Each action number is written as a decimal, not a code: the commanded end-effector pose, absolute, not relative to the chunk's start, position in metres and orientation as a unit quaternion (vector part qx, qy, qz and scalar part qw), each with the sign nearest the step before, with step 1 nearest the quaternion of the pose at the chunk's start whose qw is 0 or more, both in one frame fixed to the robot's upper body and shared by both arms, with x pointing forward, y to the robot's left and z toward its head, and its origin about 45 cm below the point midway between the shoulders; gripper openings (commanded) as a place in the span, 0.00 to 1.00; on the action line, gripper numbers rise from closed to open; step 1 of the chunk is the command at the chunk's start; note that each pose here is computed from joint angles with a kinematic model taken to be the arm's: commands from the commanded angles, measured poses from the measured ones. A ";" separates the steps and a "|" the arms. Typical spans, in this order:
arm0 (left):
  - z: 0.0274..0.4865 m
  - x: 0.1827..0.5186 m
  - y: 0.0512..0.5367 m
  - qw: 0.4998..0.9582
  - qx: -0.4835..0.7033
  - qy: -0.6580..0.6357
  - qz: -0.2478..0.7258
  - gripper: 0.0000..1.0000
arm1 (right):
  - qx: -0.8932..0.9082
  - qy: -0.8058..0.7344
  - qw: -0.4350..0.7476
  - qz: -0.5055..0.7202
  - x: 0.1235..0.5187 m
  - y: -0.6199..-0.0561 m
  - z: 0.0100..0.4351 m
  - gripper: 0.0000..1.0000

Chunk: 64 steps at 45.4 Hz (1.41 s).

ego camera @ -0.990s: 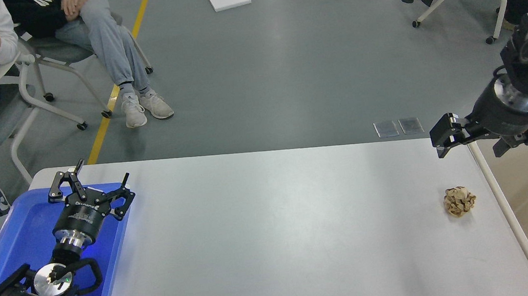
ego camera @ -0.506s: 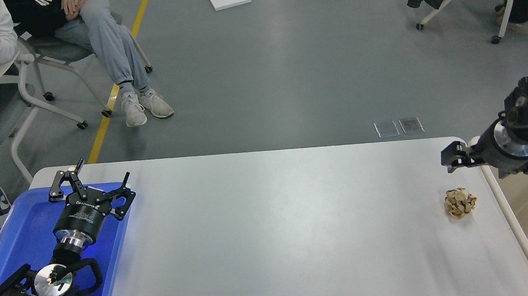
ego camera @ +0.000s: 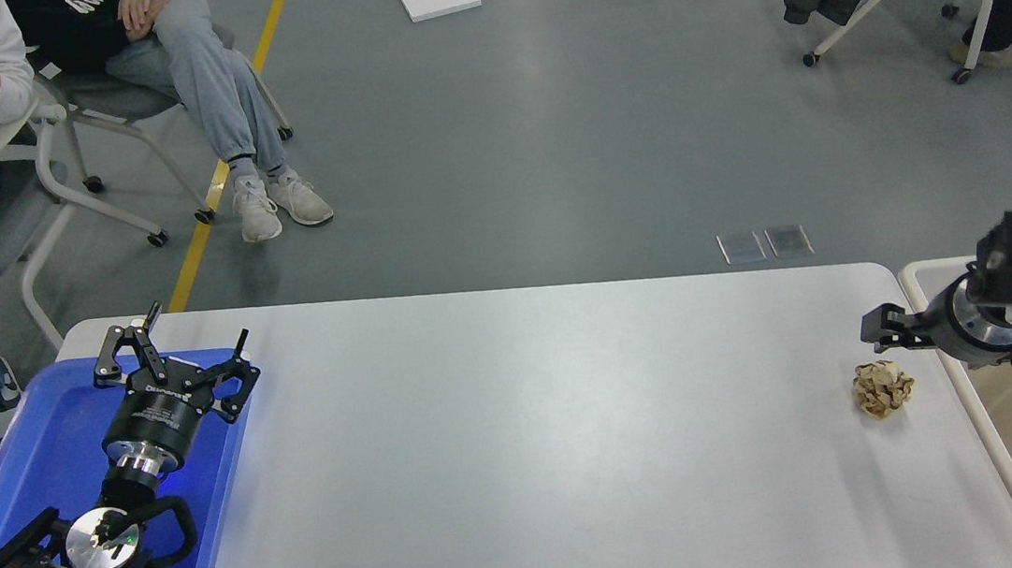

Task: Tidy desktop
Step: 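Lower the open right gripper down onto the crumpled paper ball, then close the right gripper around the crumpled paper ball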

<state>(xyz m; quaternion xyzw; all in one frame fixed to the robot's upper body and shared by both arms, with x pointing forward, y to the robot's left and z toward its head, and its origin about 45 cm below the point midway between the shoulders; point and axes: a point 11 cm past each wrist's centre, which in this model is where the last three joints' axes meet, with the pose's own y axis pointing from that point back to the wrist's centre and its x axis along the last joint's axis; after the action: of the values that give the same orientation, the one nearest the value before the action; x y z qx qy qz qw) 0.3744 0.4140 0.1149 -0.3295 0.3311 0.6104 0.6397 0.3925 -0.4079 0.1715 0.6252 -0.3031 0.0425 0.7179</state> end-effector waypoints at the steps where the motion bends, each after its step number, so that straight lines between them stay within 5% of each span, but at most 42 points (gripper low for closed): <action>1: 0.115 0.374 0.414 0.640 -0.330 0.331 0.610 1.00 | 0.605 -0.342 0.717 0.052 0.386 -0.420 0.137 1.00; 64: 0.115 0.374 0.414 0.639 -0.330 0.331 0.611 1.00 | 0.614 -0.404 0.676 0.056 0.402 -0.396 0.095 0.99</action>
<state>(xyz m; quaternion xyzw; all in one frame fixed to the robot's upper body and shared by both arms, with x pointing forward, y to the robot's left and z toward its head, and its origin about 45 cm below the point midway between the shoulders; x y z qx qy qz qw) 0.3744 0.4141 0.1150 -0.3301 0.3306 0.6107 0.6394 0.3983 -0.3964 0.0984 0.6200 -0.3963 0.0470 0.6755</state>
